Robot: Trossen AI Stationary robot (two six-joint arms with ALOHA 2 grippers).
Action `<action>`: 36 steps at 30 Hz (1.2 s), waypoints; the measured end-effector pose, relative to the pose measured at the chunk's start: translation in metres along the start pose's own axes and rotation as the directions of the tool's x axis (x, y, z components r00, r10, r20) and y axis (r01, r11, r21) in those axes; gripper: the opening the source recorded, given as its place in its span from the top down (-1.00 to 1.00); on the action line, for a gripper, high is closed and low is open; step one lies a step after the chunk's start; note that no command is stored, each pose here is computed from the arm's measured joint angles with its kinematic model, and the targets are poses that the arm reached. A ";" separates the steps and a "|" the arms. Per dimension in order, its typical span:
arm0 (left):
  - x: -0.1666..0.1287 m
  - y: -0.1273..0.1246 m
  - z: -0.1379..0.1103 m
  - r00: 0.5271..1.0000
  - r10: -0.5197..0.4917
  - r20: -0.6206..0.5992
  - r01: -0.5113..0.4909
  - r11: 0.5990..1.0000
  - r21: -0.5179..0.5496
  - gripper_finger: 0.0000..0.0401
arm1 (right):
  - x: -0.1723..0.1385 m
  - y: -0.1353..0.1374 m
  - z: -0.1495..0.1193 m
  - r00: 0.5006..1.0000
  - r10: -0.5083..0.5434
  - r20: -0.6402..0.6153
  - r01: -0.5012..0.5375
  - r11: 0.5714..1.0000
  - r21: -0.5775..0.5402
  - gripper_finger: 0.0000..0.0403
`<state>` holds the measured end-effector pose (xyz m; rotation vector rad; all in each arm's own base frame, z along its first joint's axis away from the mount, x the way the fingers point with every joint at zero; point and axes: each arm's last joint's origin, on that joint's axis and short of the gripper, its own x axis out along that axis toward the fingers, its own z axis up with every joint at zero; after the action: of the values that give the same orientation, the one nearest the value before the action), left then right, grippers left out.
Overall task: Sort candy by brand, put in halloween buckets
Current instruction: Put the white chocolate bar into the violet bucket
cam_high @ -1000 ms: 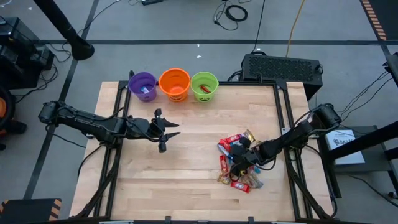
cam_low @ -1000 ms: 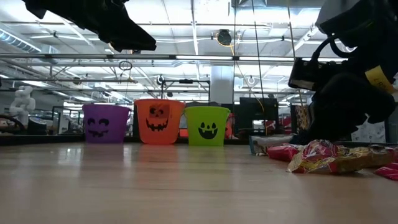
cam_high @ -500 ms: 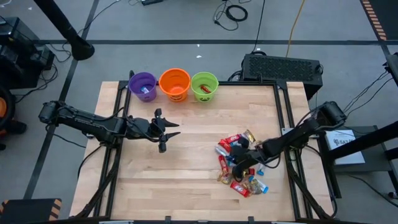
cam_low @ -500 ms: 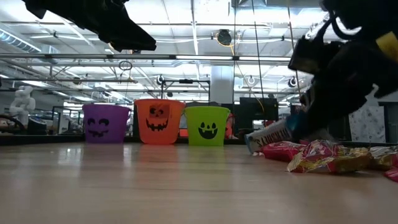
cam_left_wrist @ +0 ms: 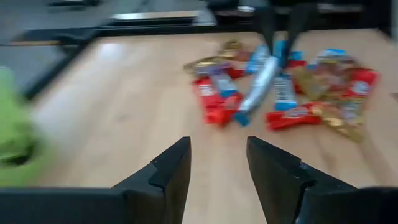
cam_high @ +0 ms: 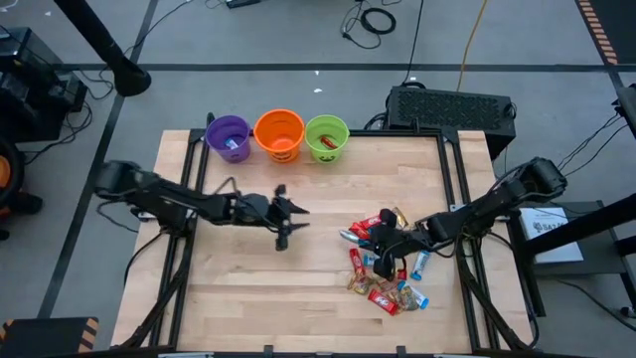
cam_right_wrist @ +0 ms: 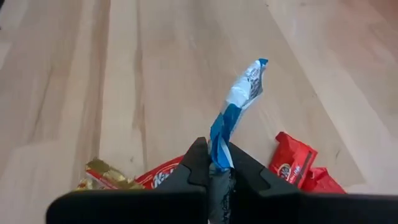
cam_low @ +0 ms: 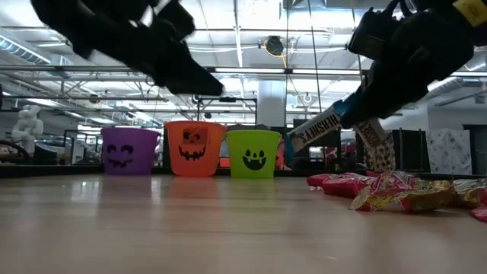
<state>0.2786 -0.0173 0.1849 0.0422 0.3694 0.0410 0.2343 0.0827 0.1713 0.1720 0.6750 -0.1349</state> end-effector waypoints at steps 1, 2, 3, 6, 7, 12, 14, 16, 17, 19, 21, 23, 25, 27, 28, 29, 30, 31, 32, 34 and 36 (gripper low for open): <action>0.008 0.001 -0.004 1.000 -0.016 0.011 0.016 1.000 -0.004 0.13 | -0.001 0.000 0.000 1.000 0.004 0.001 -0.004 1.000 -0.009 0.92; 0.014 0.002 -0.008 0.999 -0.021 0.026 0.021 1.000 -0.008 0.10 | -0.001 0.000 0.001 1.000 0.014 -0.001 -0.014 1.000 -0.015 0.92; 0.020 0.004 -0.012 0.999 -0.012 0.038 0.012 1.000 -0.013 0.06 | -0.001 0.001 0.001 1.000 0.024 -0.003 -0.024 0.999 -0.023 0.92; 0.037 0.010 -0.023 0.995 -0.064 0.076 0.067 0.997 -0.046 -0.08 | -0.001 0.001 0.001 1.000 0.030 -0.005 -0.031 0.999 -0.040 0.92; 0.042 0.011 -0.027 0.990 -0.111 0.082 0.116 0.991 -0.067 -0.14 | -0.001 0.001 0.001 0.999 0.037 -0.008 -0.037 0.998 -0.049 0.92; 0.074 0.009 -0.037 0.976 -0.203 0.077 0.210 0.974 -0.087 -0.34 | -0.001 0.002 0.001 0.998 0.055 -0.009 -0.056 0.994 -0.097 0.92; 0.087 0.007 -0.039 0.975 -0.214 0.064 0.219 0.972 -0.085 -0.36 | -0.001 0.002 0.001 0.998 0.057 -0.006 -0.057 0.993 -0.106 0.92; 0.099 0.004 -0.039 0.974 -0.218 0.063 0.222 0.973 -0.068 -0.37 | -0.001 0.002 0.002 0.998 0.058 -0.006 -0.059 0.993 -0.106 0.92; 0.103 0.003 -0.040 0.973 -0.222 0.060 0.226 0.972 -0.063 -0.37 | -0.001 0.002 0.001 0.998 0.065 -0.011 -0.066 0.992 -0.106 0.92; 0.110 0.002 -0.041 0.968 -0.244 0.055 0.246 0.968 -0.047 -0.37 | -0.001 0.003 0.002 0.997 0.077 -0.013 -0.078 0.992 -0.100 0.92; 0.115 0.001 -0.043 0.955 -0.293 0.047 0.295 0.955 -0.034 -0.36 | -0.001 0.003 0.002 0.997 0.078 -0.012 -0.079 0.992 -0.095 0.92; 0.116 0.000 -0.044 0.939 -0.342 0.044 0.343 0.939 -0.031 -0.33 | -0.001 0.003 0.002 0.997 0.079 -0.012 -0.080 0.992 -0.094 0.92; 0.117 -0.001 -0.043 0.932 -0.360 0.034 0.361 0.932 -0.020 -0.24 | -0.001 0.003 0.002 0.997 0.080 -0.009 -0.081 0.992 -0.093 0.92; 0.118 -0.002 -0.044 0.931 -0.364 0.010 0.364 0.931 -0.012 -0.12 | -0.001 0.003 0.002 0.997 0.079 -0.010 -0.079 0.993 -0.093 0.92; 0.118 -0.002 -0.045 0.932 -0.363 0.003 0.363 0.932 -0.008 -0.05 | -0.001 0.003 0.002 0.997 0.079 -0.009 -0.079 0.993 -0.093 0.92; 0.119 -0.001 -0.044 0.932 -0.362 0.004 0.362 0.932 -0.001 0.02 | -0.001 0.003 0.002 0.997 0.079 -0.009 -0.079 0.992 -0.093 0.92; 0.119 -0.001 -0.043 0.932 -0.362 0.009 0.362 0.932 0.003 0.09 | -0.001 0.003 0.002 0.997 0.079 -0.009 -0.079 0.993 -0.093 0.92; 0.120 -0.001 -0.040 0.932 -0.361 0.018 0.361 0.933 0.006 0.16 | -0.001 0.003 0.002 0.997 0.078 -0.009 -0.079 0.993 -0.093 0.92; 0.120 -0.001 -0.039 0.932 -0.361 0.025 0.361 0.933 0.008 0.22 | -0.001 0.003 0.002 0.997 0.078 -0.009 -0.079 0.993 -0.093 0.92; 0.121 -0.001 -0.038 0.932 -0.361 0.026 0.361 0.932 0.009 0.34 | -0.001 0.003 0.002 0.997 0.077 -0.009 -0.078 0.993 -0.093 0.92; 0.122 -0.001 -0.037 0.932 -0.362 0.028 0.361 0.932 0.010 0.46 | -0.001 0.003 0.002 0.997 0.076 -0.008 -0.077 0.993 -0.093 0.92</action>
<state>0.3787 -0.0117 0.1069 -0.0214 0.3432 -0.3259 0.2354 0.0852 0.1739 0.1081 0.6771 -0.0290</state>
